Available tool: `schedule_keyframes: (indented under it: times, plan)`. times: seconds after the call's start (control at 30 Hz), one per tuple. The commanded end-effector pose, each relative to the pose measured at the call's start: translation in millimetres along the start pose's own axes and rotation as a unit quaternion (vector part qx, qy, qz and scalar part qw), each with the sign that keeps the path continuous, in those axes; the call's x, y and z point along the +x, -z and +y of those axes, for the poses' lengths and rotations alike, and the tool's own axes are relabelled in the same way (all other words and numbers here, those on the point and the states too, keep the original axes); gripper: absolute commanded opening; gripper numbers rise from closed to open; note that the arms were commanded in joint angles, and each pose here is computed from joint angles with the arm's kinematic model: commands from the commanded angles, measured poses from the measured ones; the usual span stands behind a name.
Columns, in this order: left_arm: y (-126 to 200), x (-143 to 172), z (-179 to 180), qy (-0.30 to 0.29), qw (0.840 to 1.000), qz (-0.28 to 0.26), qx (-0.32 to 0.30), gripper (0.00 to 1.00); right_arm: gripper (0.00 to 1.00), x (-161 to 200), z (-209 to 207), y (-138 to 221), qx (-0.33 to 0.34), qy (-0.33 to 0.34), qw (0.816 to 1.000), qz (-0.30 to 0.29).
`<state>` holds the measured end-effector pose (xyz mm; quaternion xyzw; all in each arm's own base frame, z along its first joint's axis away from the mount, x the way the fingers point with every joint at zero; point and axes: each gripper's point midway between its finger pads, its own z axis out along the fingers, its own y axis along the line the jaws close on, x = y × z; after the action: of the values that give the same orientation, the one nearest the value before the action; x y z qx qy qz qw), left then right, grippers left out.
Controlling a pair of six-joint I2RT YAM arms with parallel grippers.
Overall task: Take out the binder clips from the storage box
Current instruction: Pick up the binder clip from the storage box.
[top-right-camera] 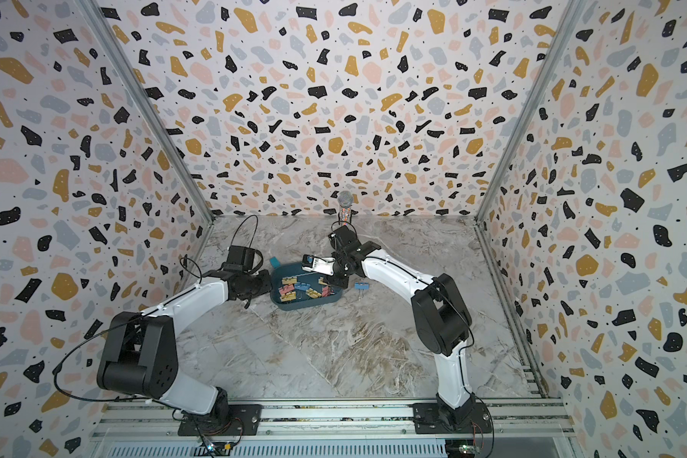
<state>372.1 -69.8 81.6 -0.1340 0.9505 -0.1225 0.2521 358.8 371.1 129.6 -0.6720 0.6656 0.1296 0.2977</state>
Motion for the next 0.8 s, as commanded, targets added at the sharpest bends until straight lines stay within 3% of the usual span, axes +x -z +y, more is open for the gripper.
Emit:
schedule_keyframes:
  times: [0.0, 0.77]
  plan:
    - [2.3, -5.3, -0.1, 0.002, 1.000, -0.005, 0.001, 0.26, 0.27, -5.7, -7.5, 3.3, 0.026, 0.018, 0.999, 0.021]
    - [3.8, -5.1, -0.7, 0.002, 1.000, -0.006, 0.003, 0.26, 0.30, 5.6, -15.7, -41.0, 0.055, 0.032, 0.996, 0.067]
